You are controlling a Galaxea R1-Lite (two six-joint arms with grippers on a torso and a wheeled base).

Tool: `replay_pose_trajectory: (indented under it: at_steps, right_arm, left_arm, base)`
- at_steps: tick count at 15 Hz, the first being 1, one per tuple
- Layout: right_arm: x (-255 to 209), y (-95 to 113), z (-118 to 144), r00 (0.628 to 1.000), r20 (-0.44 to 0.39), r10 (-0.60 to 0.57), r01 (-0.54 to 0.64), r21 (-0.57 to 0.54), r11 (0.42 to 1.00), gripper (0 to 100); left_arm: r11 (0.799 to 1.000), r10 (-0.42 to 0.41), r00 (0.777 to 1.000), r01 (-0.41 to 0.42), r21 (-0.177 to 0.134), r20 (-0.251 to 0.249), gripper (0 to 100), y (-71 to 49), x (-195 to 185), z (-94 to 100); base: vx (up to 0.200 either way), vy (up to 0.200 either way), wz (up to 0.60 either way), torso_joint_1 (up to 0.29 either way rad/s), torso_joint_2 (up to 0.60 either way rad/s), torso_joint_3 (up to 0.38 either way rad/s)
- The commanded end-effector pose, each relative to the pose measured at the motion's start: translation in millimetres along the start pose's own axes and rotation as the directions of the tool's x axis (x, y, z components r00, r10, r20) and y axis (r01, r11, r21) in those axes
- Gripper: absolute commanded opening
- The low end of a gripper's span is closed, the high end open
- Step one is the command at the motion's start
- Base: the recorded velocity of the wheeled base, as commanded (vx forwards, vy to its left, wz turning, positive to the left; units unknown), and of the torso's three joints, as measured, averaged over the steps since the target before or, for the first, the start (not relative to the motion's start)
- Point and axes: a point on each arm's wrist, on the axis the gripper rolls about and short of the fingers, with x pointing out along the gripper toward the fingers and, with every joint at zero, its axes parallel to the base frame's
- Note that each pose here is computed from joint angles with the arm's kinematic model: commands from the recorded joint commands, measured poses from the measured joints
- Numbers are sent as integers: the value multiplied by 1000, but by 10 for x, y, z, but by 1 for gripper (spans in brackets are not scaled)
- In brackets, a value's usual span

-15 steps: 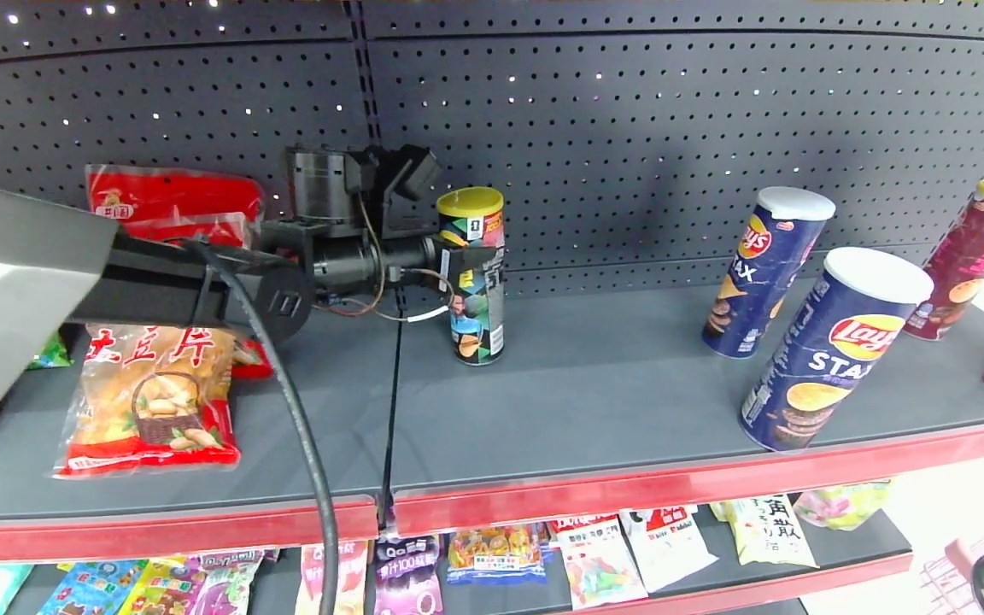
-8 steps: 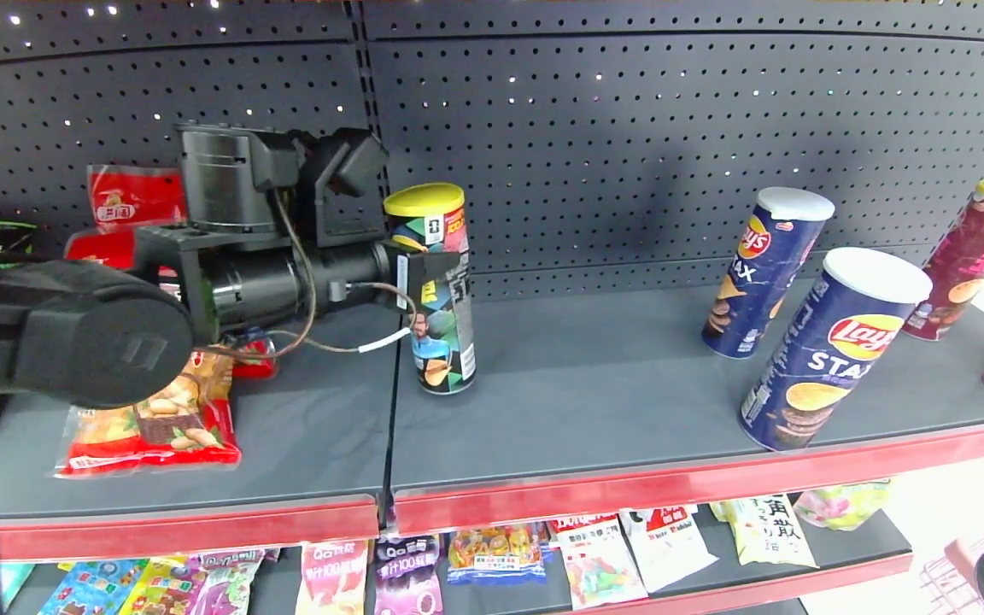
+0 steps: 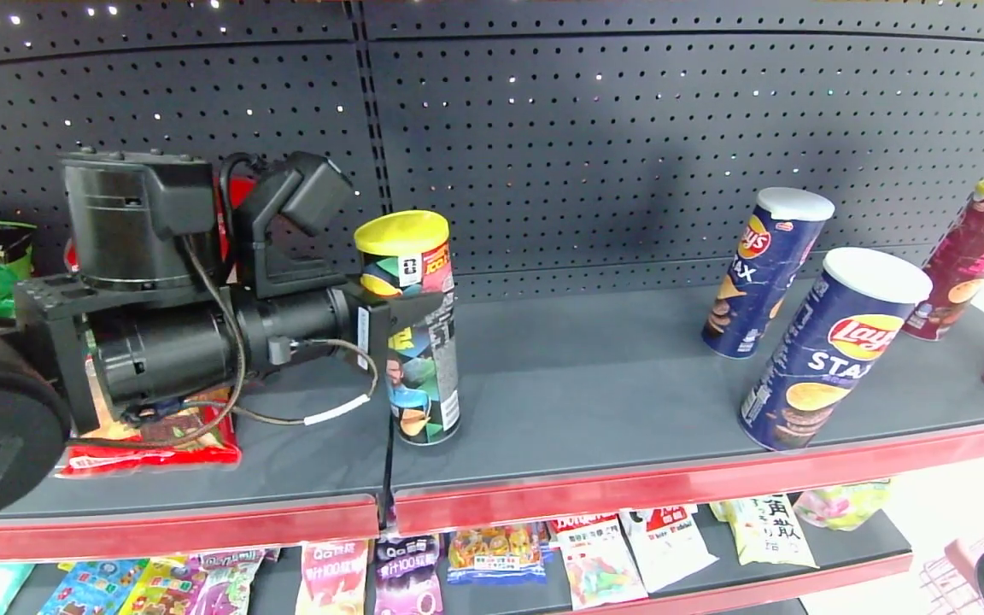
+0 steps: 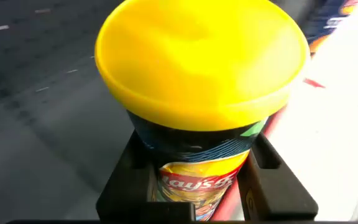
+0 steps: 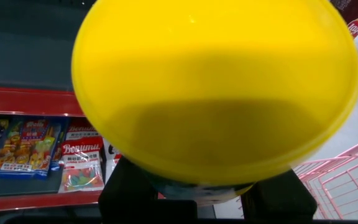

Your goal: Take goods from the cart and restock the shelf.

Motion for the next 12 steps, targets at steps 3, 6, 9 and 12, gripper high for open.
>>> replay_pose_trajectory:
  at_steps: [3, 6, 9, 12]
  right_arm:
    - [0, 0, -3, 1000, 0, -1, 1, 0, 1000, 0]
    - [0, 0, -3, 1000, 0, -1, 1, 1, 1000, 0]
    - [-5, 2, -12, 1000, -2, -14, 14, 3, 1000, 0]
    - [-17, 8, -43, 1000, -2, -15, 15, 5, 1000, 0]
  left_arm:
    - [999, -45, 998, 45, 13, 47, 0, -258, 22, -166]
    - [996, -86, 996, 86, -19, 26, 0, -412, -14, -224]
    - [999, 33, 999, -32, -21, 10, 0, -421, 80, -276]
    - [995, 97, 995, -97, -20, 28, 0, -470, 163, -290]
  base:
    - [0, 0, 0, 0, 0, 0]
    - [0, 0, 0, 0, 0, 0]
    - [0, 0, 0, 0, 0, 0]
    - [0, 0, 0, 0, 0, 0]
